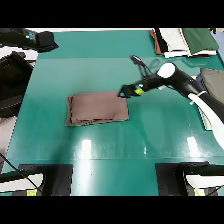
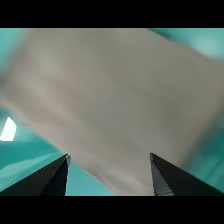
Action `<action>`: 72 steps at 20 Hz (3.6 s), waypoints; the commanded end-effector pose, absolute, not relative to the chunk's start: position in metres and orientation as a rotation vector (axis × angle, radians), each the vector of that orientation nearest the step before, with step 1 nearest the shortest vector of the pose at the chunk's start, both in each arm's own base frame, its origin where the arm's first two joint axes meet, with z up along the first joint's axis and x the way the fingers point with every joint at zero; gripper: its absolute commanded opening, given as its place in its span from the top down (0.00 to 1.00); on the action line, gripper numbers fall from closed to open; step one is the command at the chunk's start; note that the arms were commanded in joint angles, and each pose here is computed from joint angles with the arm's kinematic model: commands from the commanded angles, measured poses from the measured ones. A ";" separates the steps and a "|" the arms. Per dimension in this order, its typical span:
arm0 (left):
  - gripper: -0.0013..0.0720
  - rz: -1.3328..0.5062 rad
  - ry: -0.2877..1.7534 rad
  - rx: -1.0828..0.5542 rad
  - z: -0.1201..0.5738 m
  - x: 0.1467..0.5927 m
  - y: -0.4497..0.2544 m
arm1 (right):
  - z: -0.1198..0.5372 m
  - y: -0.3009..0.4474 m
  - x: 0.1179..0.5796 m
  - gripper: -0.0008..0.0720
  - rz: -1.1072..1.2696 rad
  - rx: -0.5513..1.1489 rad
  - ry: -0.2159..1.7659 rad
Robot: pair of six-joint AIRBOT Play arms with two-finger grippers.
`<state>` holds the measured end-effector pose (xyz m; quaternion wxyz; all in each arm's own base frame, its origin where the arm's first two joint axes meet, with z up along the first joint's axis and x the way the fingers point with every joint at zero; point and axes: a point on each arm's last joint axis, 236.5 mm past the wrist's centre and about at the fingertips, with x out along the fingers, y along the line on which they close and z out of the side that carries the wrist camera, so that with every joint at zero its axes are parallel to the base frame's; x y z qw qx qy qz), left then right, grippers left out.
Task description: Fold the shirts.
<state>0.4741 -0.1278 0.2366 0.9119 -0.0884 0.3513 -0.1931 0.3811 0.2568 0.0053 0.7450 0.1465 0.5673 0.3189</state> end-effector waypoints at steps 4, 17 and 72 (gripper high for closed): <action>0.94 -0.486 0.767 -0.137 0.218 0.469 -0.170 | -0.072 0.222 0.369 0.20 0.536 0.686 1.424; 0.95 -0.553 0.767 -0.077 0.214 0.459 -0.208 | -0.037 0.349 0.429 0.97 0.778 0.550 1.228; 0.94 -0.713 0.809 -0.084 0.215 0.414 -0.284 | 0.138 -0.311 0.235 0.33 -0.550 0.407 0.891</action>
